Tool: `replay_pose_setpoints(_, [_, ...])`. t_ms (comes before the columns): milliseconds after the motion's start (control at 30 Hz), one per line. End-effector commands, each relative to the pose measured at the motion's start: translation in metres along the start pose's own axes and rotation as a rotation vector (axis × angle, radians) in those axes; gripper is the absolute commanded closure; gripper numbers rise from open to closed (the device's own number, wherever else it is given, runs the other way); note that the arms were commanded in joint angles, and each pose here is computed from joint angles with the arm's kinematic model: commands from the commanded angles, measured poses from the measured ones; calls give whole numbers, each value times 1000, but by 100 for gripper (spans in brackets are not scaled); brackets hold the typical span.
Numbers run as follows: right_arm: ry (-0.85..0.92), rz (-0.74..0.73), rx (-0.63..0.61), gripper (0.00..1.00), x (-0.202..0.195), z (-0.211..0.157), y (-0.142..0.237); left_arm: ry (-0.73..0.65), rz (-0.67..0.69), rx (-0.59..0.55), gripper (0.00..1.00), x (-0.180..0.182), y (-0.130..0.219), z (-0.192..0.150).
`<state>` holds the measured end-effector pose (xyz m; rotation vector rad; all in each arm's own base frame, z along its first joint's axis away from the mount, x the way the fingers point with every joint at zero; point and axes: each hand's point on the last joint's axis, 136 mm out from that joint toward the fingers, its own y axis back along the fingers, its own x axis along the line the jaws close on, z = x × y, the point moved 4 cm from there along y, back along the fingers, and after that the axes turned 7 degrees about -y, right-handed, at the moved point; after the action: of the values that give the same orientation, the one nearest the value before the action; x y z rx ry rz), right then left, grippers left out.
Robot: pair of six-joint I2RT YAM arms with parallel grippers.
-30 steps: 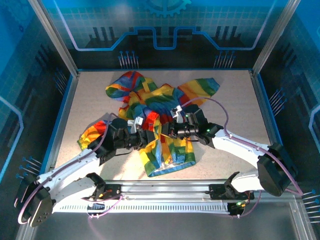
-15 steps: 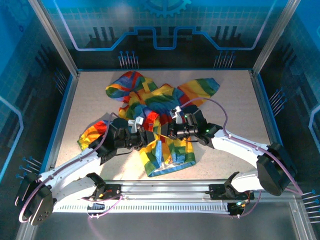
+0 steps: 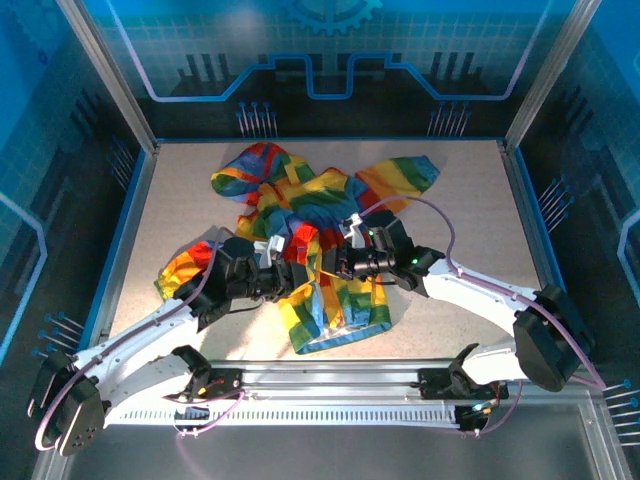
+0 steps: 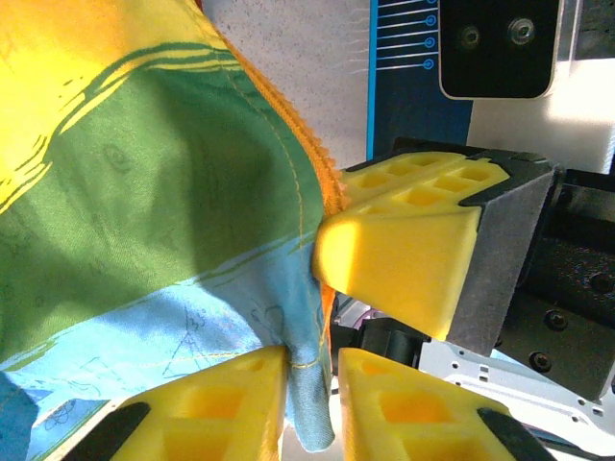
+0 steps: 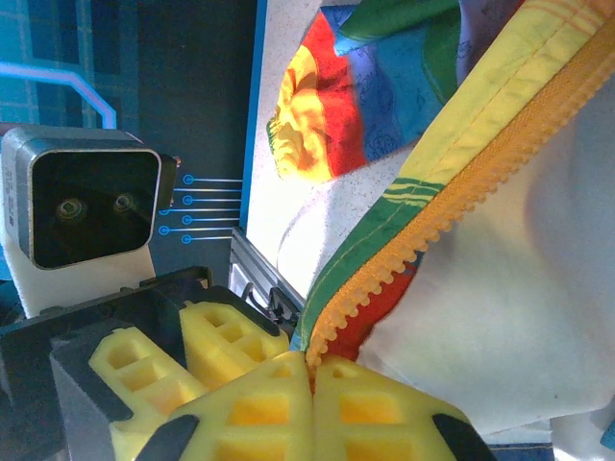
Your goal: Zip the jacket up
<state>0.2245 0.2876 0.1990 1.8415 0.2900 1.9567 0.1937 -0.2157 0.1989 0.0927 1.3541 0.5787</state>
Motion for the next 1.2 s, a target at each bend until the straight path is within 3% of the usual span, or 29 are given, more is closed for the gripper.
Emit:
replay_pose_setpoints(0, [35, 13, 15, 100, 11, -3, -1, -16, -2, 8, 79, 2, 1, -2])
replay_pose_setpoints(200, [39, 12, 20, 100, 12, -3, -3, -15, -4, 13, 75, 3, -1, -2])
replay_pose_setpoints(267, [38, 9, 22, 100, 11, -3, -3, -14, -5, 19, 84, 4, -1, -2])
replay_pose_setpoints(333, [37, 6, 23, 100, 10, -3, -3, -15, -7, 22, 100, 4, -2, -3])
replay_pose_setpoints(433, [44, -2, 18, 100, 10, -2, -3, -29, -1, 30, 100, 5, -1, -4])
replay_pose_setpoints(633, [89, -107, 33, 75, 1, 1, 14, -59, 77, 63, 100, 24, 0, -13])
replay_pose_setpoints(767, [87, -252, 63, 68, -31, -4, 33, -44, 140, 80, 100, 43, -1, -20])
replay_pose_setpoints(933, [63, -494, 151, 68, -92, -26, 41, -24, 202, 99, 100, 62, -5, -25])
replay_pose_setpoints(1167, [55, -542, 182, 68, -126, -40, 27, -8, 257, 126, 100, 75, -6, -28])
